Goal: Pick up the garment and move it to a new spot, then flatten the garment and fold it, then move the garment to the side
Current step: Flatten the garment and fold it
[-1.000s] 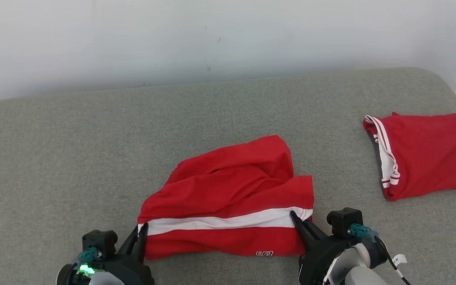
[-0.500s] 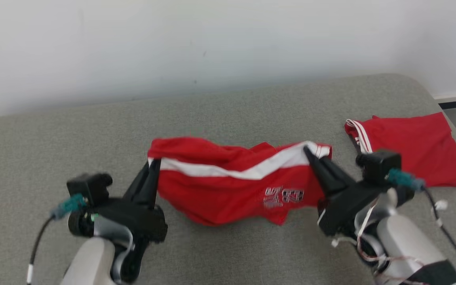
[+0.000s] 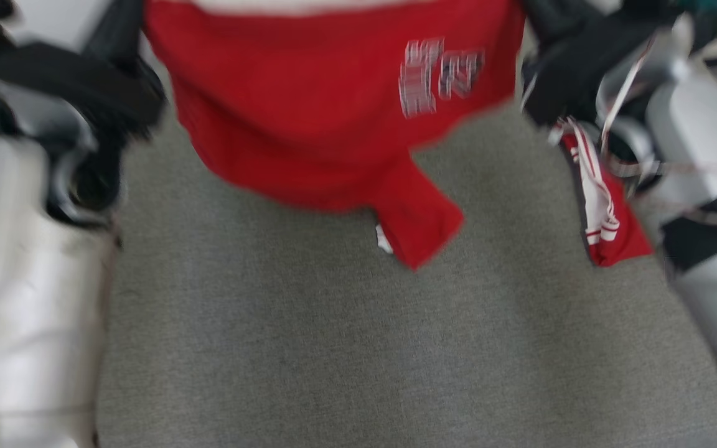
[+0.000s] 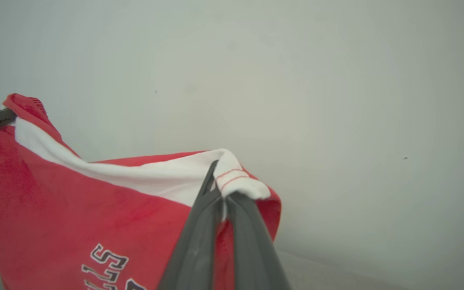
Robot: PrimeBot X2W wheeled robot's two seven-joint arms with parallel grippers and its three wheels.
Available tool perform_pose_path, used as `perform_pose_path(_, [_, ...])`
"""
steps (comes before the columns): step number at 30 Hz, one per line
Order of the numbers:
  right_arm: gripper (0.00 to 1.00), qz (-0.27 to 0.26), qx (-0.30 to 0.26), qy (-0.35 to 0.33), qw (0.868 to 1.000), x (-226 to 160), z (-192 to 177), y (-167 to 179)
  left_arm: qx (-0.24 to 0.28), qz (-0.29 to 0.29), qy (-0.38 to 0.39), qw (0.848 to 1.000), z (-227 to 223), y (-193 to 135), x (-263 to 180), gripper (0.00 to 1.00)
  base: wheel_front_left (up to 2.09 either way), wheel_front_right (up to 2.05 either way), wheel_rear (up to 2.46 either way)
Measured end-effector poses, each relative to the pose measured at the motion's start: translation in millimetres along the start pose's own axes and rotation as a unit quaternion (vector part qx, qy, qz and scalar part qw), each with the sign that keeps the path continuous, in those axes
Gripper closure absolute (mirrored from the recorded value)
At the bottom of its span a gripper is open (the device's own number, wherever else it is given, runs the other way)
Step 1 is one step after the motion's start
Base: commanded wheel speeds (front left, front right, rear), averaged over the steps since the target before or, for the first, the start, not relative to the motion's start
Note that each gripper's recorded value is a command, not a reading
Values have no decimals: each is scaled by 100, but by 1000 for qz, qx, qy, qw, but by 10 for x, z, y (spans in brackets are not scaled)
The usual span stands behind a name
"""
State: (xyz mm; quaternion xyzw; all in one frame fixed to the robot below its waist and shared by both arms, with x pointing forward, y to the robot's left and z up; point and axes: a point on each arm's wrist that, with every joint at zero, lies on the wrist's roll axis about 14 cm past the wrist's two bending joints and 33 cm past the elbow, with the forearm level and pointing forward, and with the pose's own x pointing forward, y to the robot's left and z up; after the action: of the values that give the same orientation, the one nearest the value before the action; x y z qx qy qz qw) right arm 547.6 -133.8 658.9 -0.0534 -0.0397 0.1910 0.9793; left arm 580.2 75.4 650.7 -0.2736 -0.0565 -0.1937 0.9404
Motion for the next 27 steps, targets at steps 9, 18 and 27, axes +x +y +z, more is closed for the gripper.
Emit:
perform_pose_path(9, [100, -50, -86, -129, 987, 804, 646, -610, -55, -9, -141, 988, 730, 235, 816, 100, 0, 0, 0])
perform_pose_path(18, [100, -65, -99, -96, 988, 1256, -251, -814, -107, 22, -158, 981, 105, 923, 1047, 100, 0, 0, 0])
perform_pose_path(27, [100, -22, -67, 36, 997, 1036, -1608, -517, -154, 114, -57, 980, -1136, 1536, 525, 100, 0, 0, 0])
